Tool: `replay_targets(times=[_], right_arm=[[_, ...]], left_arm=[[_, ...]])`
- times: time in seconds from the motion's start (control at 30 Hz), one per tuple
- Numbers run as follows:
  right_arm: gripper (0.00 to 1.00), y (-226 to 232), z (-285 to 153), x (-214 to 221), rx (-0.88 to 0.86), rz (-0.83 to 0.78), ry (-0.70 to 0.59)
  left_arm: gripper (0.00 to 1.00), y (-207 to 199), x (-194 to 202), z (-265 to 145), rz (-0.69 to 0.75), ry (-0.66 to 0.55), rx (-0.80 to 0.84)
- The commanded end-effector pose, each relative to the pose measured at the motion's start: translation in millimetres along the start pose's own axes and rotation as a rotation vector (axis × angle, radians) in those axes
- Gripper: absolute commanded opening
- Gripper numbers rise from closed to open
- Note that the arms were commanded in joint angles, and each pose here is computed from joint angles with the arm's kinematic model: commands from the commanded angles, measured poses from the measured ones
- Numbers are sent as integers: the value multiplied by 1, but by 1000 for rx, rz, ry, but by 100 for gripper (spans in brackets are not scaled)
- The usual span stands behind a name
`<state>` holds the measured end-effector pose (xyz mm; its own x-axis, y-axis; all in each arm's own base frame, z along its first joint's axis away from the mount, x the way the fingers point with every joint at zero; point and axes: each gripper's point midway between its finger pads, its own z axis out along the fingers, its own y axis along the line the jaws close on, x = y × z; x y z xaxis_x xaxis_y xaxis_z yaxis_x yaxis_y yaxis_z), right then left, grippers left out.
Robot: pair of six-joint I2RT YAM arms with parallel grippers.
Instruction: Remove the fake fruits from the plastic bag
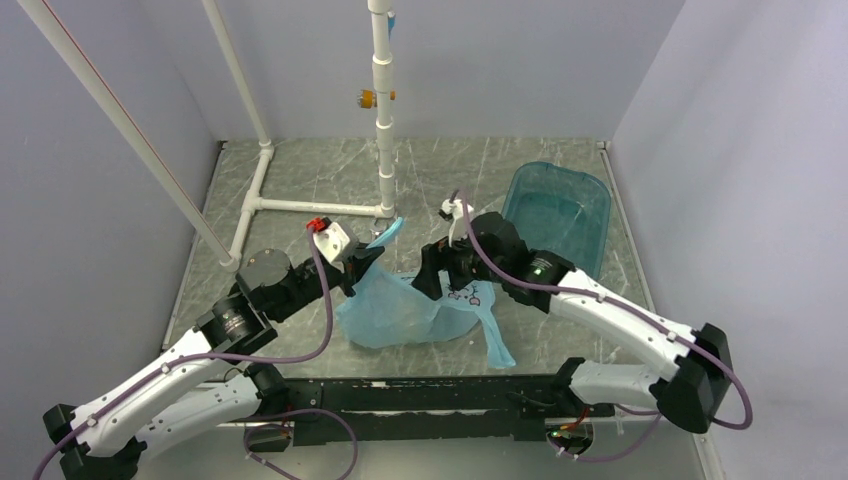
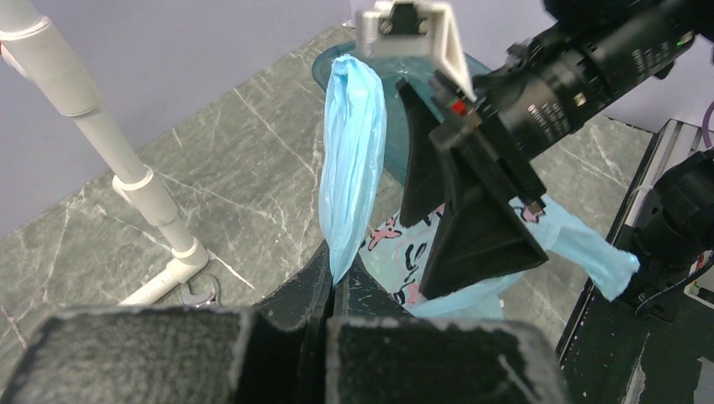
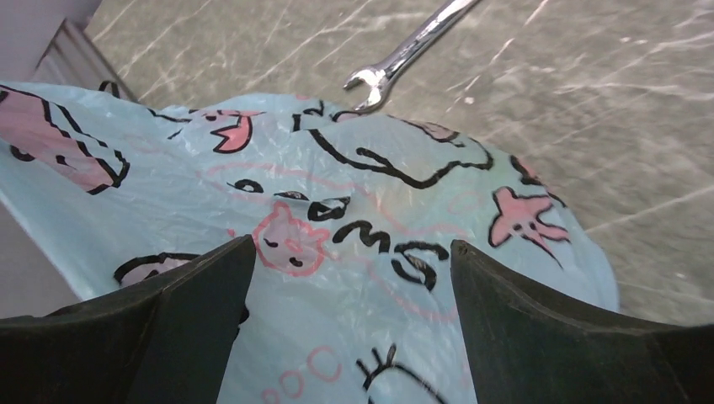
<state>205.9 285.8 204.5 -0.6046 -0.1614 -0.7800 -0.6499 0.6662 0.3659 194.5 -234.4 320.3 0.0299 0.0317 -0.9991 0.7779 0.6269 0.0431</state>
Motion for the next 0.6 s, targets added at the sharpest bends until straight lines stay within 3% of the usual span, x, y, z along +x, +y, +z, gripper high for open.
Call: replay_targets(times=[0.0, 0.17, 0.3, 0.57], right_arm=[[87, 28, 10, -10, -158, -16, -8], [85, 33, 24, 6, -226, 7, 26], [75, 39, 27, 17, -276, 24, 40], [25, 42, 15, 5, -279, 28, -23]], left_arm=[[0, 5, -18, -1, 8, -41, -20], [0, 5, -16, 0, 7, -35, -21], [0, 5, -16, 0, 7, -35, -21], [0, 5, -16, 0, 10, -34, -21]])
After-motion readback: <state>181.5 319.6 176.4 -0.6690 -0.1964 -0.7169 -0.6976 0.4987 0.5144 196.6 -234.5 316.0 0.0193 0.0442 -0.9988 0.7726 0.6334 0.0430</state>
